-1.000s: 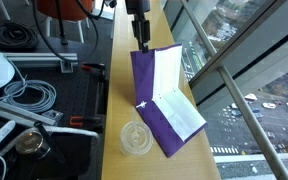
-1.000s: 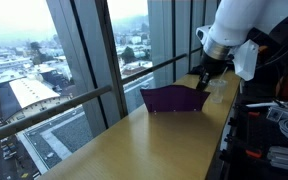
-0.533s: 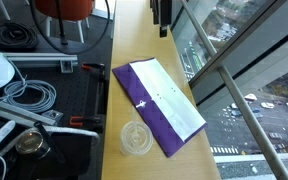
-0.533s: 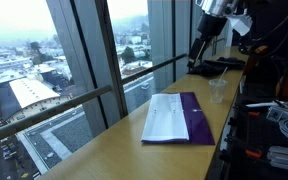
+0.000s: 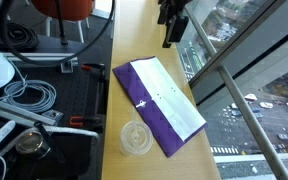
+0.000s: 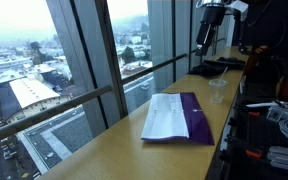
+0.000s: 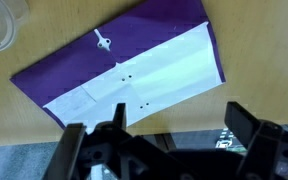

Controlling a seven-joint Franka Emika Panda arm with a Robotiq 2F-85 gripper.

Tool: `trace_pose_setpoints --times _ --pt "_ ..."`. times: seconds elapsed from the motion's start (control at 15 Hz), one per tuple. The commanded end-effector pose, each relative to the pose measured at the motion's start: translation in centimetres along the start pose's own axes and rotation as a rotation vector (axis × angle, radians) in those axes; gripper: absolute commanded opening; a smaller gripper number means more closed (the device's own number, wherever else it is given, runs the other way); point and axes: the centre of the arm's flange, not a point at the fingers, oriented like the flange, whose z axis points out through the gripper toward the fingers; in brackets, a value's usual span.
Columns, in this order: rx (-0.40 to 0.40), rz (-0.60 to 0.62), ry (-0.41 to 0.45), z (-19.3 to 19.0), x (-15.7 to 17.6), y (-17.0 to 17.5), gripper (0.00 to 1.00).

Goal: Open the purple folder.

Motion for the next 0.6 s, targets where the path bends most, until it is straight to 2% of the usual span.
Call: trace_pose_setpoints --times 0.0,0.27,0.33,0.53 --pt "0.007 -0.009 -0.055 -2.9 2.2 3.1 1.0" --pt "-0.05 -0.043 -0.043 -4.6 2.0 4.5 1.0" --pt "-0.028 -0.018 -0.036 -3.8 1.5 4.3 1.0" --pt "-0.038 -0.025 -0.032 -4.0 1.6 4.4 1.0"
